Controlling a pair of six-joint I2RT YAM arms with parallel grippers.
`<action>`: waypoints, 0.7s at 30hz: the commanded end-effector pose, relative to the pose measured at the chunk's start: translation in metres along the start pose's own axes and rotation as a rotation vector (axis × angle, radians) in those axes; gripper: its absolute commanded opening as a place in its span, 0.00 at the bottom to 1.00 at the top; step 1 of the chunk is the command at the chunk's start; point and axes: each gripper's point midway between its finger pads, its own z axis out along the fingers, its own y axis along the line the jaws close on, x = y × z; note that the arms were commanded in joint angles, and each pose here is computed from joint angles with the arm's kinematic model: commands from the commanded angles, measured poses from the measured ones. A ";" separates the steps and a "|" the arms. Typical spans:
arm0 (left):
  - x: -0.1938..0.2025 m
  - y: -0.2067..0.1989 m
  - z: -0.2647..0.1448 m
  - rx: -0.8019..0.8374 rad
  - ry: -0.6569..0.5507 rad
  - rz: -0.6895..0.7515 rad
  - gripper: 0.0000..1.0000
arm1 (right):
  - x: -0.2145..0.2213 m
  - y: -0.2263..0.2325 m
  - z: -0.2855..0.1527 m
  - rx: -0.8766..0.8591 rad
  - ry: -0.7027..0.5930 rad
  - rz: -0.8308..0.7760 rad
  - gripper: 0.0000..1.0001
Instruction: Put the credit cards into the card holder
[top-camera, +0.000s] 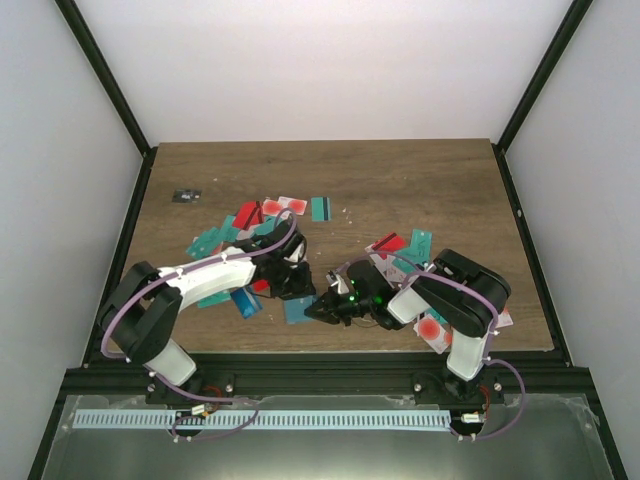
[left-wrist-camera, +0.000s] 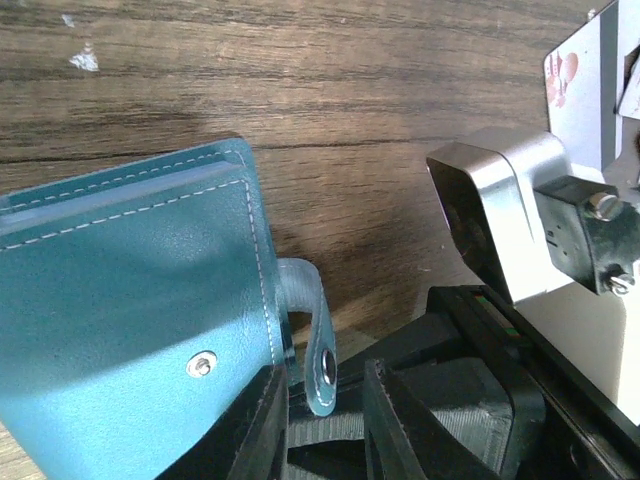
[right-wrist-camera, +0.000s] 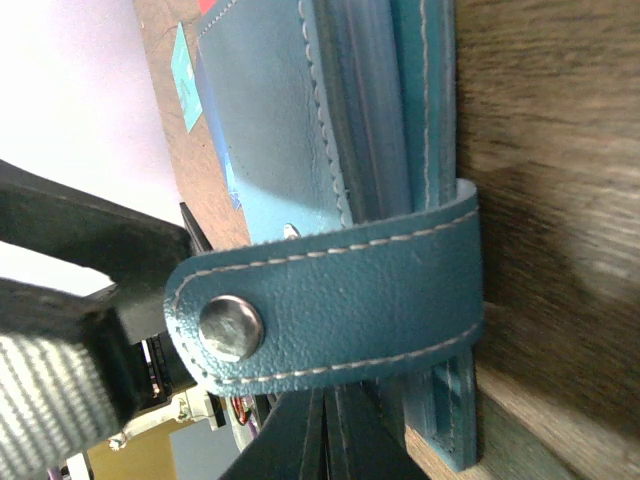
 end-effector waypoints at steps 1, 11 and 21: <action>0.001 -0.004 0.006 0.009 0.010 0.012 0.23 | 0.005 -0.046 0.000 0.156 -0.005 0.095 0.01; 0.000 0.000 0.009 -0.009 0.010 0.028 0.04 | 0.006 -0.048 -0.001 0.166 -0.005 0.101 0.01; -0.002 0.013 0.000 -0.100 -0.003 0.083 0.04 | 0.006 -0.052 -0.002 0.194 -0.008 0.127 0.01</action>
